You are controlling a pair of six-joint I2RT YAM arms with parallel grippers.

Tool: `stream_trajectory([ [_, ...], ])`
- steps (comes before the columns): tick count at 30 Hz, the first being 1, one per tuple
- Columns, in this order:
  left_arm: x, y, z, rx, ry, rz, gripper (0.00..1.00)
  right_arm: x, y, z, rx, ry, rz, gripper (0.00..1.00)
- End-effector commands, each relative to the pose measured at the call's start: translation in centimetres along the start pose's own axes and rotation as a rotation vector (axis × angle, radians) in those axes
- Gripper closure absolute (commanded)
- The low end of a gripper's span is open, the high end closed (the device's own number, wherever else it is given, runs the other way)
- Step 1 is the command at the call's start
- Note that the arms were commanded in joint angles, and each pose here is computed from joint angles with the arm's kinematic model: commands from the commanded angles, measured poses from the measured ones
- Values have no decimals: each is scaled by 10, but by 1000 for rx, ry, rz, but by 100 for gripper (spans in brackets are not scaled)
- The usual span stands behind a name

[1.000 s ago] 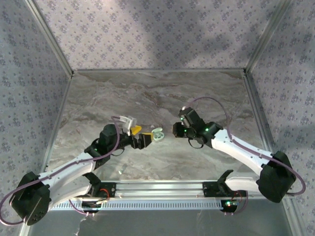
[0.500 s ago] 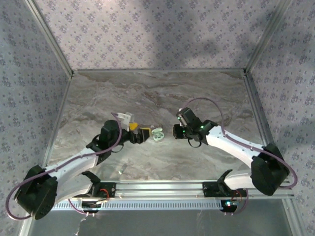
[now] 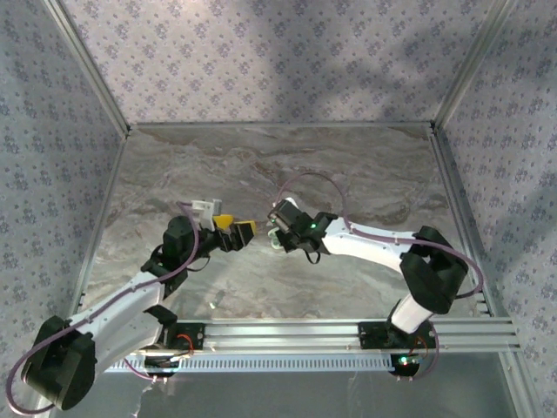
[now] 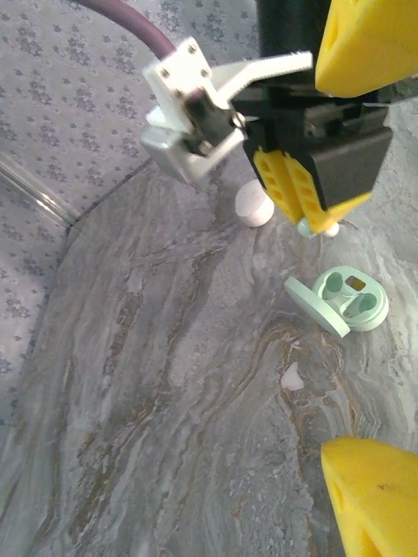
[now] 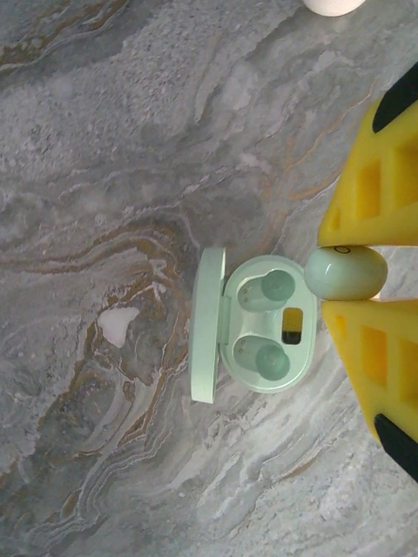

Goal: Insert the wireless bluetooth earbuds into the charging case

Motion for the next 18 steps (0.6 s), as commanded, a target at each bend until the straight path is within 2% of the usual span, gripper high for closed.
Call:
stream_trajectory([
  [1,-5,-3,1,12,-27,-30,0,3,-6,2,-74,100,-15,81],
  [18,-5,-4,1,7,-26,-32,0,23,-3,23,-202,227,8,81],
])
Point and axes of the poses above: each hand's point on the last joint's axis, 136 mm out from that joint toward the fingers, its own x axis out along the fingers, its own z axis along the line the jaws close on, y = z × x, the point moved 8 cm from there along -x, back along the fingers, and after that the axes turned 5 degrees about x, right-handed, at the moved point
